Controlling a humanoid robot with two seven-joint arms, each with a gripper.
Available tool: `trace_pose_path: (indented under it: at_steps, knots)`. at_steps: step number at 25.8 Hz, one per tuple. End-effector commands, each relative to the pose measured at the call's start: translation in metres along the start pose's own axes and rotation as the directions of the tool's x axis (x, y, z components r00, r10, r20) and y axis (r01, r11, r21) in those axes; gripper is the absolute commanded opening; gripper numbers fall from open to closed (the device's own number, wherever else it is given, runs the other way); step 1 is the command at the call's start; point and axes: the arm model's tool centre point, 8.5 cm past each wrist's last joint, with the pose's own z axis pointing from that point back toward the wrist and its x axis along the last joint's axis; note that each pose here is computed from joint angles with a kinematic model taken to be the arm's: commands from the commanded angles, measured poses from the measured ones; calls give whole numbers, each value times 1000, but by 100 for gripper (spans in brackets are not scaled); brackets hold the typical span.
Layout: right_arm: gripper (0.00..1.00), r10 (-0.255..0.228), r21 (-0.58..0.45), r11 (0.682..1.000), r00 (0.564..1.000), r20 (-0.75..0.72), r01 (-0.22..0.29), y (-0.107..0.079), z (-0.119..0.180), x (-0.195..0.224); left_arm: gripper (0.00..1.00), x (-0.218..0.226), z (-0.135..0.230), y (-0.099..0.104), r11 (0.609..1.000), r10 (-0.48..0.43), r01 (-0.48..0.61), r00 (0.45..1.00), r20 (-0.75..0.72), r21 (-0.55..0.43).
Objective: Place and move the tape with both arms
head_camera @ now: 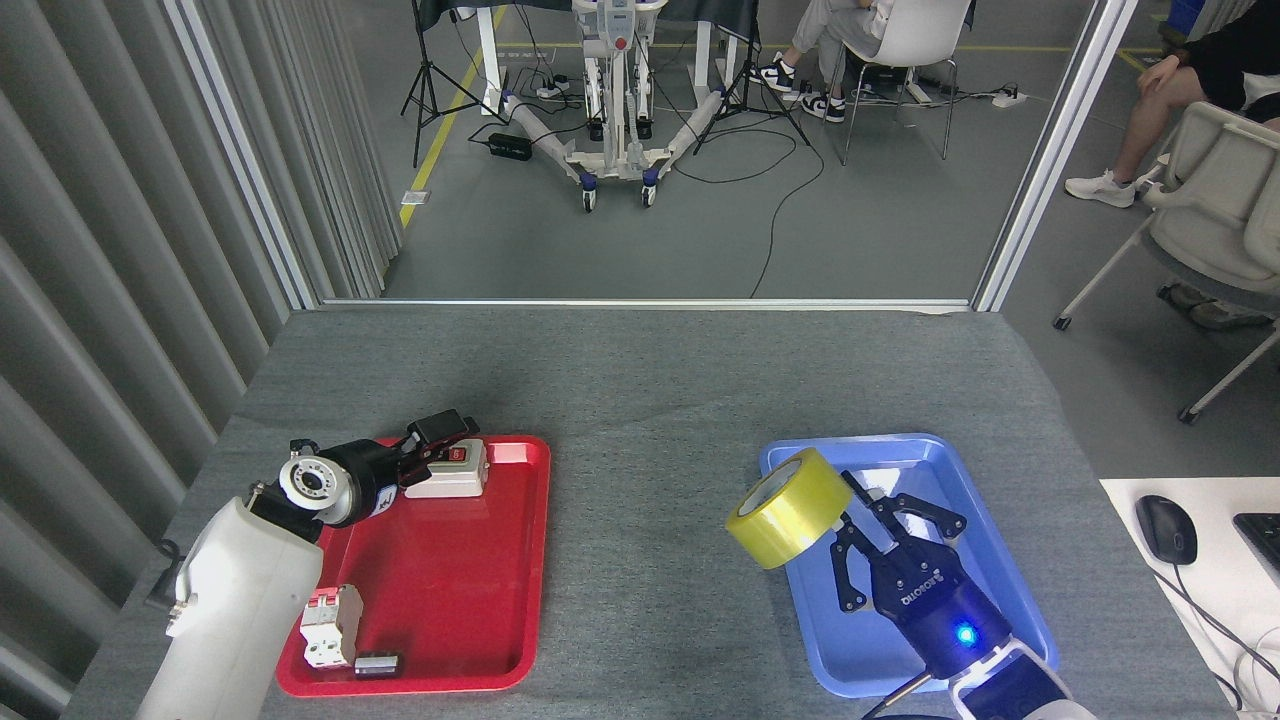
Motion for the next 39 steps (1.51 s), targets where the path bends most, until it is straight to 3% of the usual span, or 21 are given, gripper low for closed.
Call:
trace_pose_path:
  at_steps: [1, 4, 6, 7, 10, 14, 17, 23, 26, 28, 32, 34, 39]
  knots:
    - [11, -30, 112, 993, 991, -133, 45, 7, 2, -30, 99, -6, 3, 12, 992, 1, 0, 1000, -13, 127]
    - [12, -73, 259, 956, 968, -242, 137, 20, 4, -39, 99, -4, 5, 17, 991, 2, 0, 1000, -21, 136]
    - [12, -107, 336, 919, 951, -291, 207, 26, 5, -43, 99, -4, 6, 20, 989, 1, 2, 1000, -22, 149]
    - [11, -136, 384, 886, 937, -322, 260, 31, 10, -45, 99, -8, 7, 20, 988, 5, 0, 1000, -29, 155]
    - [11, -255, 512, 737, 884, -393, 441, 39, 18, -48, 100, -10, 8, 23, 979, 19, -14, 1000, -25, 205]
    - [11, -337, 592, 556, 809, -481, 583, 41, 32, -64, 100, -15, 16, 38, 941, 74, -69, 997, -1, 332]
    - [11, -414, 633, 413, 754, -510, 655, 40, 40, -63, 100, -13, 11, 31, 944, 69, -67, 998, 4, 322]
    - [10, -463, 668, 218, 678, -571, 711, 39, 59, -77, 100, -12, 3, 15, 946, 73, -74, 997, 15, 316]
    - [10, -470, 674, 172, 661, -585, 718, 41, 64, -80, 100, -21, 6, 6, 935, 22, -24, 1000, 11, 354]
    - [10, -453, 668, 150, 651, -609, 729, 44, 70, -88, 100, -29, 14, -1, 902, -77, 64, 997, 12, 428]
    - [10, -438, 670, 79, 630, -642, 738, 56, 70, -96, 100, -35, 31, -10, 774, -265, 243, 963, -51, 585]
    - [10, -425, 654, 53, 610, -669, 755, 63, 66, -102, 99, -38, 44, -28, 721, -324, 284, 944, -54, 632]
    - [10, -414, 654, 24, 603, -682, 756, 72, 53, -110, 99, -42, 74, -58, 609, -480, 430, 869, -122, 667]
